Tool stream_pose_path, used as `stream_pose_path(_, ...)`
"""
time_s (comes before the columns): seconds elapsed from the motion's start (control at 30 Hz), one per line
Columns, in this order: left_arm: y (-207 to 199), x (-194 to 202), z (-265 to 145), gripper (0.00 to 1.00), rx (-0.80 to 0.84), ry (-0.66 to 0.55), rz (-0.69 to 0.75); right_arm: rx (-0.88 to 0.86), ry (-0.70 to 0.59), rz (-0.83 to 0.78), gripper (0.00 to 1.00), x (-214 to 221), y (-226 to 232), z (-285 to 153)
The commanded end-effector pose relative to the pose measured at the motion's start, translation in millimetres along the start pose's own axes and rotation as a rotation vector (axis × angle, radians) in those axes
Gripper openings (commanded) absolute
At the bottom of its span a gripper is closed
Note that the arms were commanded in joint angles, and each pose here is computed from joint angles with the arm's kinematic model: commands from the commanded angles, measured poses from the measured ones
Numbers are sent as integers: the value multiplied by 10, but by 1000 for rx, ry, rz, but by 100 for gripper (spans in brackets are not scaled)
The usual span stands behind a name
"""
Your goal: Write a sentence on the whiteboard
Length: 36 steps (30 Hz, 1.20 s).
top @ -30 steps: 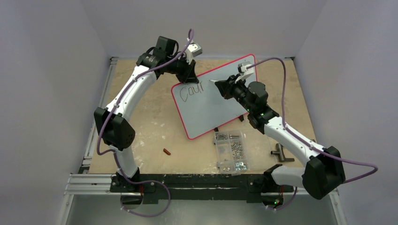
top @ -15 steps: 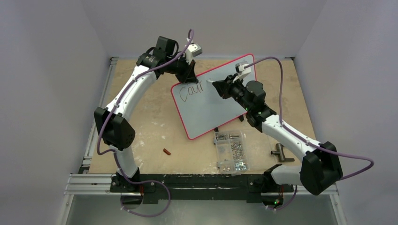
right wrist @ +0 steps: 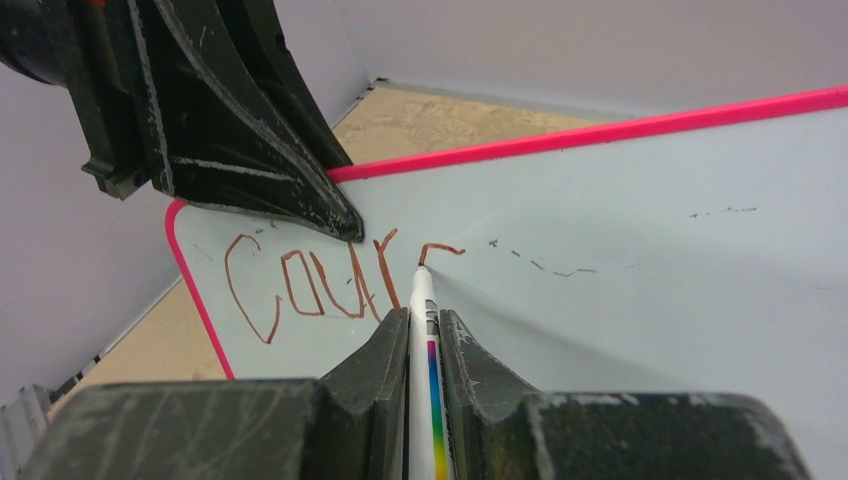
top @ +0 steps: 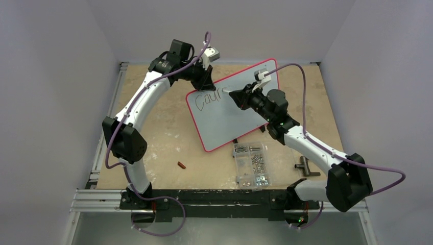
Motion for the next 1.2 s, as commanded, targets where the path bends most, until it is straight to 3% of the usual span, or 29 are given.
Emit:
stream_pose_path(0.0,-62,264,69,0,4,143,57,17,44,-8,0,155,-71,-62)
stream_pose_path(0.6,-77,276,75,0,-1,155,59,121,-26,-21,0,-96,-109,-80)
stream_pose_path(1.17,-67,293,102,0,-3,164,62,88,-63,-20,0,-264,-54,44)
Point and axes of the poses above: each gripper's point midway between its finger pads, its own z axis out along the fingers, its own y axis along the line the jaws close on, x = y × z, the point moved 8 cm from there along -z, back along the fingers, and after that the axes turned 1 degree about z, right-handed, at the moved point
